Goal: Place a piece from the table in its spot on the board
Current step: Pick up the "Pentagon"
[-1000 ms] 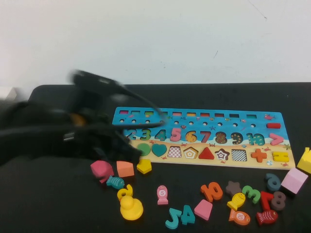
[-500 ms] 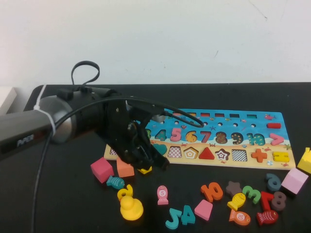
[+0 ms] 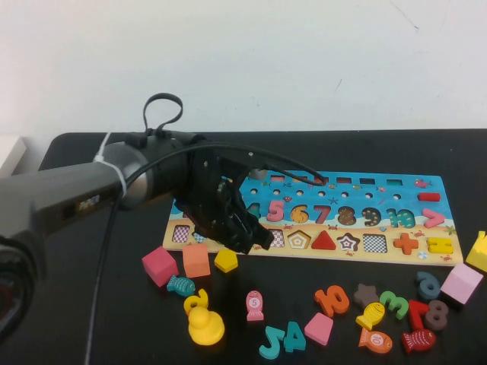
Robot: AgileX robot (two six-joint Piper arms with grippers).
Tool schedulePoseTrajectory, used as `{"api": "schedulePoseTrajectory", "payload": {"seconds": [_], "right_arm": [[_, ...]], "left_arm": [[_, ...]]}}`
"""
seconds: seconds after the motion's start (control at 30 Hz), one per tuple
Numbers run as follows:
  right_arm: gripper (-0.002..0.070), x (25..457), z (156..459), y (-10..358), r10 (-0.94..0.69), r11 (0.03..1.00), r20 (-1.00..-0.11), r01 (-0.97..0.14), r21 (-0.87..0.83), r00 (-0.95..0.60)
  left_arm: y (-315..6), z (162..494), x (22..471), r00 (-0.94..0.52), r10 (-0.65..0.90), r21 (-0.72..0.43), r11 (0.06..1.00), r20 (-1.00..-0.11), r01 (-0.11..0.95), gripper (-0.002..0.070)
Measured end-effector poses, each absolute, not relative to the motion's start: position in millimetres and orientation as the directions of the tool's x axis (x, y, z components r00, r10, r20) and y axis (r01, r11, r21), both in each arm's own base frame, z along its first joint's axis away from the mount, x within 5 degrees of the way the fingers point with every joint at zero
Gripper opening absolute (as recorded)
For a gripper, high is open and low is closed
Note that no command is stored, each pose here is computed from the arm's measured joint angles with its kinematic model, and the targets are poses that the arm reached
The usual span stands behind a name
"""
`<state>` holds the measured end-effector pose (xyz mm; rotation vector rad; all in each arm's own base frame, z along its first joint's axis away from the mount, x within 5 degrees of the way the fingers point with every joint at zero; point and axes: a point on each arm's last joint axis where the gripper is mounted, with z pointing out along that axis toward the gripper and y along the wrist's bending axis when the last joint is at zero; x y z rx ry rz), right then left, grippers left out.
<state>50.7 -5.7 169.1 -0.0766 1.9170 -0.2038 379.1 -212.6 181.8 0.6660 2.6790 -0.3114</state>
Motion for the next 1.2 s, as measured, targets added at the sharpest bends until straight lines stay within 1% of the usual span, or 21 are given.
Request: {"api": "schedulePoseTrajectory", "payload": {"seconds": [0.07,0.13,0.23,0.37,0.6,1.03,1.2], "right_arm": [[0.0019,51,169,-6,-0.152,0.983,-0.925,0.046,-0.179,-0.349],[0.0019,51,169,-6,-0.152,0.983,-0.925,0.046,-0.179,-0.349],[0.0019,51,169,-6,-0.152,0.983,-0.925,0.046,-0.179,-0.349],[0.0019,51,169,-6,-0.154,0.983,-0.924,0.045,-0.181,-0.349],[0.0019,51,169,-6,-0.154,0.983,-0.924,0.045,-0.181,-0.349],[0.0019,51,169,-6,-0.154,0.983,-0.924,0.045,-0.181,-0.349],[0.0019,51,169,-6,-0.154,0.983,-0.924,0.045,-0.181,-0.349]], "left_arm": [[-213,179,384,-0.822,0.424,-0.105,0.863,-0.380,0.494,0.0309],[-214,177,388,-0.825,0.429,-0.088,0.867,-0.367,0.490,0.0331],[-213,173,391,-0.833,0.433,-0.063,0.875,-0.344,0.481,0.0345],[-212,165,392,-0.853,0.418,-0.055,0.889,-0.312,0.455,0.0348],[-212,154,393,-0.864,0.425,-0.052,0.889,-0.271,0.454,0.0349],[-211,152,392,-0.869,0.425,-0.055,0.891,-0.252,0.451,0.0351],[-212,145,390,-0.879,0.423,-0.065,0.893,-0.219,0.446,0.0352]]}}
